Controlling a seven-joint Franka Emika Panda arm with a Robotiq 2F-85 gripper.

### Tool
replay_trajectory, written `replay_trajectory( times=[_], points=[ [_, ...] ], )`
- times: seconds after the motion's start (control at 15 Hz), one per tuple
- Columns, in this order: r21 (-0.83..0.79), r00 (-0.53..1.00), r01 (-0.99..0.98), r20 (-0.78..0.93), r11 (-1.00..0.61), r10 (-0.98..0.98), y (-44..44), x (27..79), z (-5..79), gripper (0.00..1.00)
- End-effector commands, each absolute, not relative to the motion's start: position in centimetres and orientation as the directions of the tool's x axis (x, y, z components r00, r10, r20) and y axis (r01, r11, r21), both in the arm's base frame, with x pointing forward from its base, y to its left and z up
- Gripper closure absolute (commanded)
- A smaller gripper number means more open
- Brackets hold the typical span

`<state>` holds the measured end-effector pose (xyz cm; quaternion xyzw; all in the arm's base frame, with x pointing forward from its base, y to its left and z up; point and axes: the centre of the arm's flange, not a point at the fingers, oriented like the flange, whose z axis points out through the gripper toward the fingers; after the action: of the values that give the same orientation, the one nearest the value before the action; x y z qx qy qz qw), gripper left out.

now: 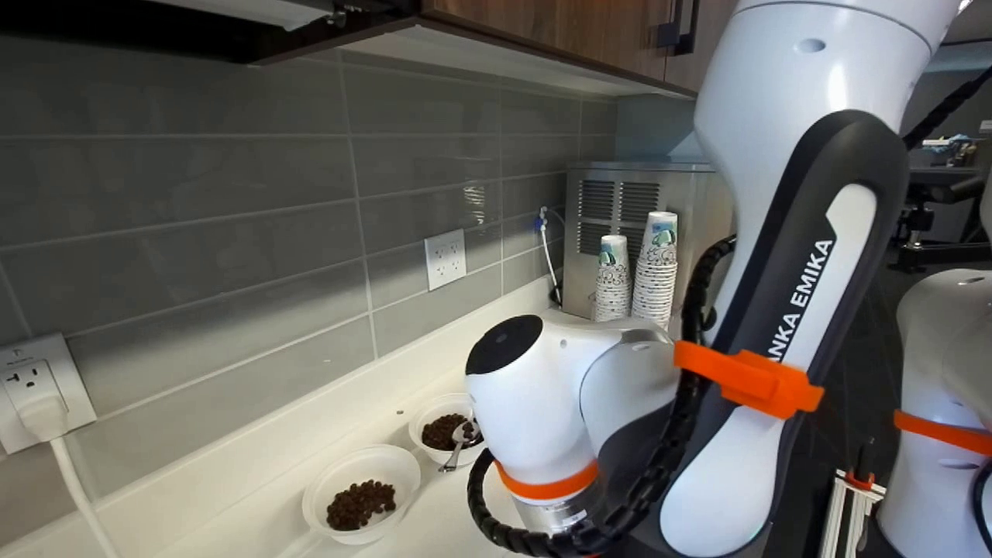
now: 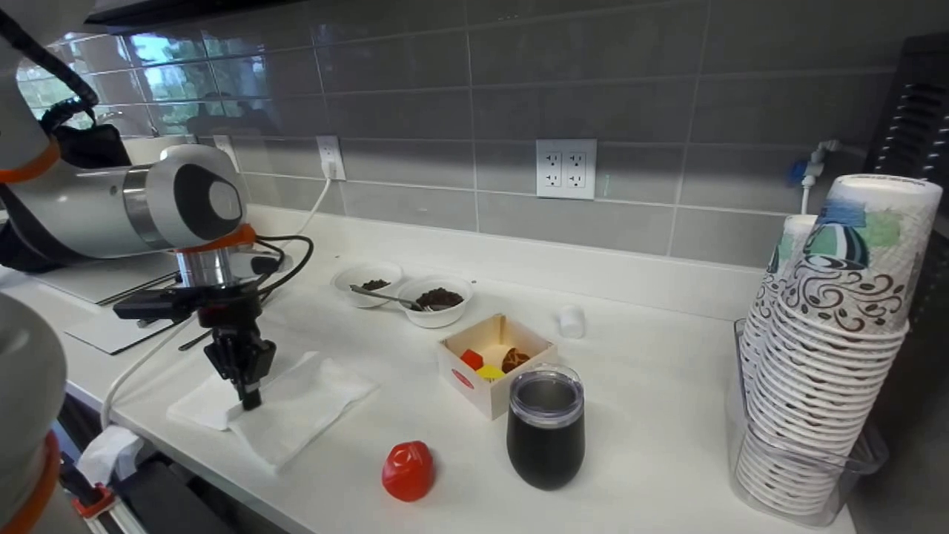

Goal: Wipe a portion of the counter using the paper towel

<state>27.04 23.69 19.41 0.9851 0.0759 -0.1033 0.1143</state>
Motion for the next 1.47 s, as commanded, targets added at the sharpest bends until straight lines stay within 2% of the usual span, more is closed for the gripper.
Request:
replay_trajectory(
  times=[0.0, 0.27, 0.87, 1.2, 1.33, 1.4],
  points=[
    [0.36, 0.99, 0.106, -0.123, -0.927, 0.066, 18.8, 25.7, 19.5, 0.99],
    [0.358, 0.998, 0.053, -0.056, -0.932, 0.035, 18.3, 27.0, 17.5, 0.99],
    [-0.025, 0.997, -0.023, 0.069, -0.999, -0.025, 23.5, 29.0, 17.6, 0.99],
    [-0.169, 0.998, -0.028, 0.054, -0.985, -0.038, 24.8, 29.0, 17.1, 0.99],
    [-0.156, 0.997, -0.052, 0.043, -0.986, -0.059, 24.4, 28.9, 16.8, 0.99],
    [-0.088, 0.996, -0.059, 0.06, -0.994, -0.065, 23.8, 29.0, 16.8, 0.99]
  ],
)
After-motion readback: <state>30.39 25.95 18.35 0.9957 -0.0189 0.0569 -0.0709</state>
